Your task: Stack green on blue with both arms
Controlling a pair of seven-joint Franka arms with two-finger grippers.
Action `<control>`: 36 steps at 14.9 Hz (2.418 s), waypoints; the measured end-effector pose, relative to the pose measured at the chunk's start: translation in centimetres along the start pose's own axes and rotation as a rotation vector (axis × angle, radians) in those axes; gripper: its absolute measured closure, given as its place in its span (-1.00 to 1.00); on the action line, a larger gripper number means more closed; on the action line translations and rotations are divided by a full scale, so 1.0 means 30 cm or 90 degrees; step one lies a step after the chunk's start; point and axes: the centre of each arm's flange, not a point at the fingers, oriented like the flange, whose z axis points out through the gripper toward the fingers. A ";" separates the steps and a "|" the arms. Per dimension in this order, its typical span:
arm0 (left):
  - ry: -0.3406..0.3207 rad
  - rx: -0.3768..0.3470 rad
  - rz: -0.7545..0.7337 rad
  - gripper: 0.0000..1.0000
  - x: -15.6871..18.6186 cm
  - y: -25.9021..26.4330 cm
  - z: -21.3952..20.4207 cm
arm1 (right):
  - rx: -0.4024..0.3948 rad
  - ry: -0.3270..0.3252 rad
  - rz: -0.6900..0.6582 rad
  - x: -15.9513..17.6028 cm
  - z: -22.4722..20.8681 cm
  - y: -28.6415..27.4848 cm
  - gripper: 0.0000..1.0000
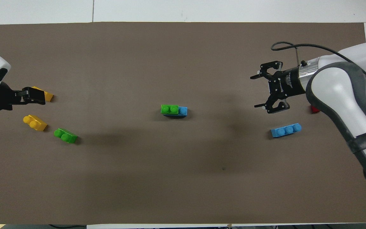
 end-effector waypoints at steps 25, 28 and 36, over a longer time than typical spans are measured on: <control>-0.027 -0.040 0.046 -1.00 -0.032 0.021 -0.161 | -0.289 0.237 -0.885 -0.228 -0.665 0.286 -1.00; -0.027 -0.040 0.046 -1.00 -0.032 0.019 -0.161 | -0.292 0.234 -0.882 -0.219 -0.660 0.284 -1.00; -0.027 -0.040 0.046 -1.00 -0.032 0.018 -0.162 | -0.313 0.257 -0.862 -0.206 -0.668 0.286 -1.00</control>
